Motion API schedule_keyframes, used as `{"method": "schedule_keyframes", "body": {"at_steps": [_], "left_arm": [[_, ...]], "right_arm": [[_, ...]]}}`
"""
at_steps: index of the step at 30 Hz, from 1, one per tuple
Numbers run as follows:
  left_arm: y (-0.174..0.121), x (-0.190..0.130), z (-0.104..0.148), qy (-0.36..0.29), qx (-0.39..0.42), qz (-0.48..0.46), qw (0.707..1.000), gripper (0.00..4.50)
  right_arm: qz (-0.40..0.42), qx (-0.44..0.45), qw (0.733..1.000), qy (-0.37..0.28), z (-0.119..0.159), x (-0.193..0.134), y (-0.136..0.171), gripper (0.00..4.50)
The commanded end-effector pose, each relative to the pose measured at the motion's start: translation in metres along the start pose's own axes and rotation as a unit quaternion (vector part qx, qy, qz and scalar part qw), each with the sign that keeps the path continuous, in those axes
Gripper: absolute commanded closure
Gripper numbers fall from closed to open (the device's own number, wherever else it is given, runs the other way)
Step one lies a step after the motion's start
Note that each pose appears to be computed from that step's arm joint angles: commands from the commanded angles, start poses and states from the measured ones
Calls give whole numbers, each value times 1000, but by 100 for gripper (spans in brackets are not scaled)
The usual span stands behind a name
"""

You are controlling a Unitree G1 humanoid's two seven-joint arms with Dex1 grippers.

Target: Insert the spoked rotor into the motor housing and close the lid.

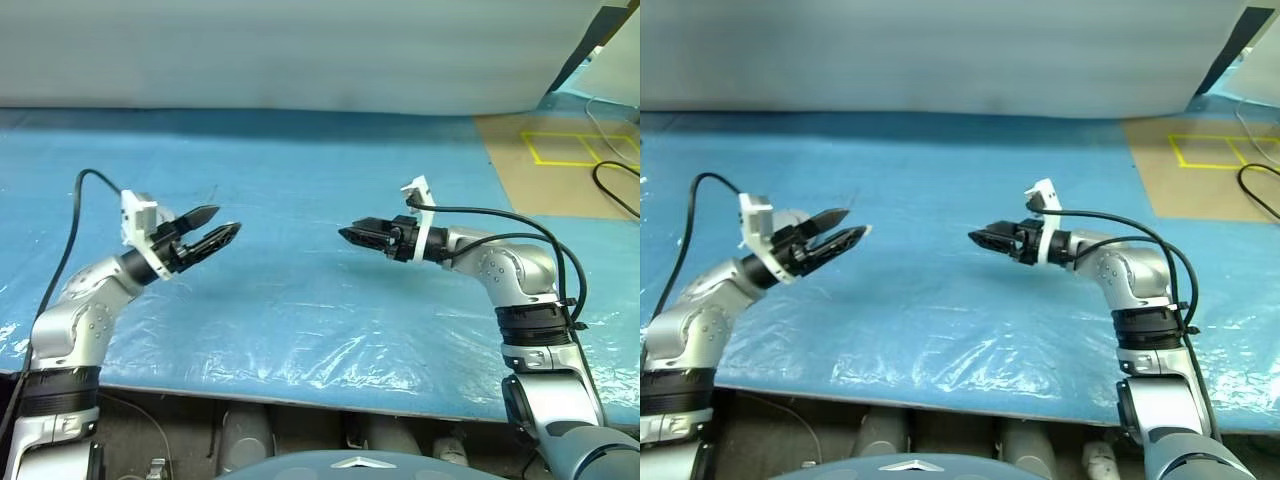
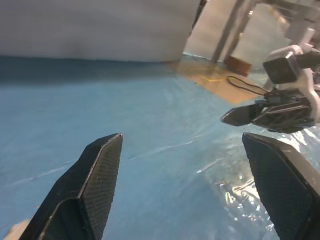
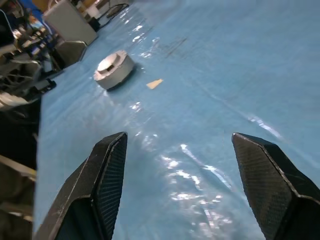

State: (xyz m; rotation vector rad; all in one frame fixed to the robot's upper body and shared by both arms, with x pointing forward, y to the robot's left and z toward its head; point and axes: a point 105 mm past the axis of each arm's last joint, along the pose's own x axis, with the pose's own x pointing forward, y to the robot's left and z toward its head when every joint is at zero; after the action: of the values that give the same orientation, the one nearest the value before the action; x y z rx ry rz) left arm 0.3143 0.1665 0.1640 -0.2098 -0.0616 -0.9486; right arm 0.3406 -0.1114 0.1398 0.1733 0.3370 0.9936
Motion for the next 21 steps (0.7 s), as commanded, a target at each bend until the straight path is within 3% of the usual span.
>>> {"method": "schedule_keyframes", "body": {"at_steps": [1, 8, 21], "left_arm": [[-8, 12, -13, 22, -2, -37, 999, 45], [-21, 32, -37, 61, 4, -87, 994, 45], [-14, 26, -39, 70, 42, -75, 994, 45]], "right_arm": [[-7, -27, 999, -17, 5, 1, 2, 99], [-2, -57, 998, -12, -2, 6, 13, 99], [2, -95, 995, -22, 7, 20, 16, 99]]}}
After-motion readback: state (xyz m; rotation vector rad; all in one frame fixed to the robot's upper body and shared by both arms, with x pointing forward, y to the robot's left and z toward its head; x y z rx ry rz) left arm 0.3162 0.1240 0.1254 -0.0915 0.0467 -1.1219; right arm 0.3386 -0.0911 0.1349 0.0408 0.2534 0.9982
